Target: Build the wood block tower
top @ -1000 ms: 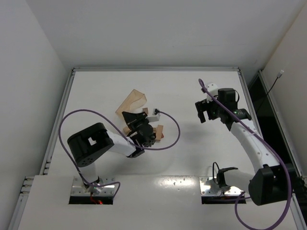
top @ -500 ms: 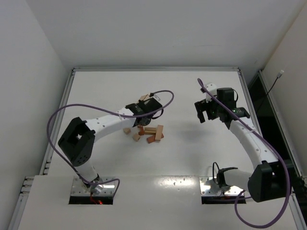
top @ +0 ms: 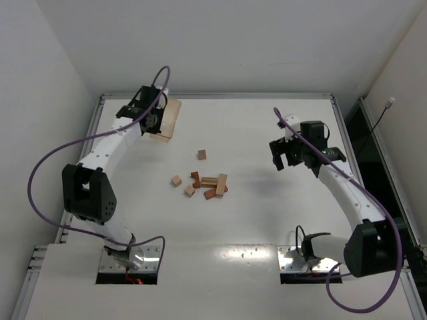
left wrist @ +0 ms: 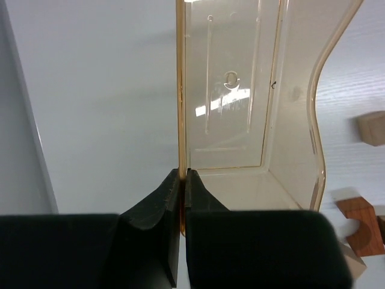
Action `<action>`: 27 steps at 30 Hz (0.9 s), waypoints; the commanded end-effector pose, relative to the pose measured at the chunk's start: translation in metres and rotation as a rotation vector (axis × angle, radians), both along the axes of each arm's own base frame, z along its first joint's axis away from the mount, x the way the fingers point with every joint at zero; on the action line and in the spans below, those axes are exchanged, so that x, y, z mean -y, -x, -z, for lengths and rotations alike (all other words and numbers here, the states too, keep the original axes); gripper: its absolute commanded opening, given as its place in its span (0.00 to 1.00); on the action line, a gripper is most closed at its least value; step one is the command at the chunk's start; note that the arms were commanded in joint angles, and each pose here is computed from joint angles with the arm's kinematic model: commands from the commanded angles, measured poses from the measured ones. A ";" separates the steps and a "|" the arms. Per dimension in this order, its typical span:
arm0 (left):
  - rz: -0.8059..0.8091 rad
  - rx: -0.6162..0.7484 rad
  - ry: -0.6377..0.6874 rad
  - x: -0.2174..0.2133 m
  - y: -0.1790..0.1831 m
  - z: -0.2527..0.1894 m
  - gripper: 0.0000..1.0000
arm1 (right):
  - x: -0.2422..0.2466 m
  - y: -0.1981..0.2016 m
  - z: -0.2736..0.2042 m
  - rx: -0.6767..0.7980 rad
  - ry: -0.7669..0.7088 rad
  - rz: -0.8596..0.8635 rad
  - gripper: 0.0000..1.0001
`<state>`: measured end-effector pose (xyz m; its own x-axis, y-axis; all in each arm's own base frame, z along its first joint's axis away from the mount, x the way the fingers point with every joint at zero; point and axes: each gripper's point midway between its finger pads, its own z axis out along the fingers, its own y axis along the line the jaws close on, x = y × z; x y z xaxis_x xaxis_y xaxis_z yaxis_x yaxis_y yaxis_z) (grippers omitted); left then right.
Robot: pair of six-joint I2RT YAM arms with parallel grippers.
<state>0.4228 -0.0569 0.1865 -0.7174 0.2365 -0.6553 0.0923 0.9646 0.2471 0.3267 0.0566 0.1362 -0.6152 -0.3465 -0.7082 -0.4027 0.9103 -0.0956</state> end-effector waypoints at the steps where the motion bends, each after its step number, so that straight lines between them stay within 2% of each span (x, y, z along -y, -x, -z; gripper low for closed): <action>1: 0.013 0.088 0.057 -0.024 -0.019 -0.030 0.00 | -0.007 -0.012 -0.022 0.057 -0.041 -0.011 0.87; 2: 0.014 0.096 0.068 -0.032 -0.025 -0.034 0.00 | -0.007 -0.012 -0.022 0.057 -0.041 -0.011 0.87; 3: -0.033 0.093 0.091 -0.059 -0.028 -0.034 0.00 | -0.009 -0.012 -0.022 0.056 -0.050 -0.020 0.87; 5: -0.027 0.040 0.201 -0.072 -0.036 -0.020 0.00 | -0.010 -0.012 -0.021 0.048 -0.048 -0.033 0.87; 6: -0.072 0.025 0.236 -0.099 -0.038 -0.024 0.00 | -0.012 -0.012 -0.022 0.047 -0.056 -0.041 0.87; 8: -0.081 -0.044 0.330 -0.112 -0.046 0.004 0.00 | -0.014 -0.014 -0.022 0.047 -0.062 -0.048 0.87; 10: -0.102 -0.058 0.338 -0.138 -0.051 0.009 0.00 | -0.016 -0.014 -0.021 0.033 -0.068 -0.055 0.87; 16: -0.111 -0.095 0.368 -0.175 -0.077 0.040 0.00 | -0.022 -0.013 -0.018 0.016 -0.079 -0.096 0.87; 19: -0.069 -0.103 0.399 -0.181 -0.087 0.042 0.00 | -0.022 -0.014 -0.014 0.005 -0.078 -0.095 0.87; 22: -0.065 -0.127 0.421 -0.189 -0.099 0.062 0.00 | -0.024 -0.016 -0.015 0.004 -0.086 -0.103 0.87; 23: -0.061 -0.109 0.415 -0.191 -0.106 0.057 0.00 | -0.024 -0.016 -0.012 -0.007 -0.085 -0.102 0.87; 27: -0.085 -0.141 0.386 -0.202 -0.115 0.083 0.00 | -0.025 -0.016 -0.006 -0.026 -0.090 -0.108 0.87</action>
<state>0.5296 0.1356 0.0915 -0.8356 -0.0845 -0.5428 -0.0016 0.9885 -0.1514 0.3293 0.0765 0.1236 -0.6437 -0.3490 -0.6810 -0.4780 0.8784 0.0017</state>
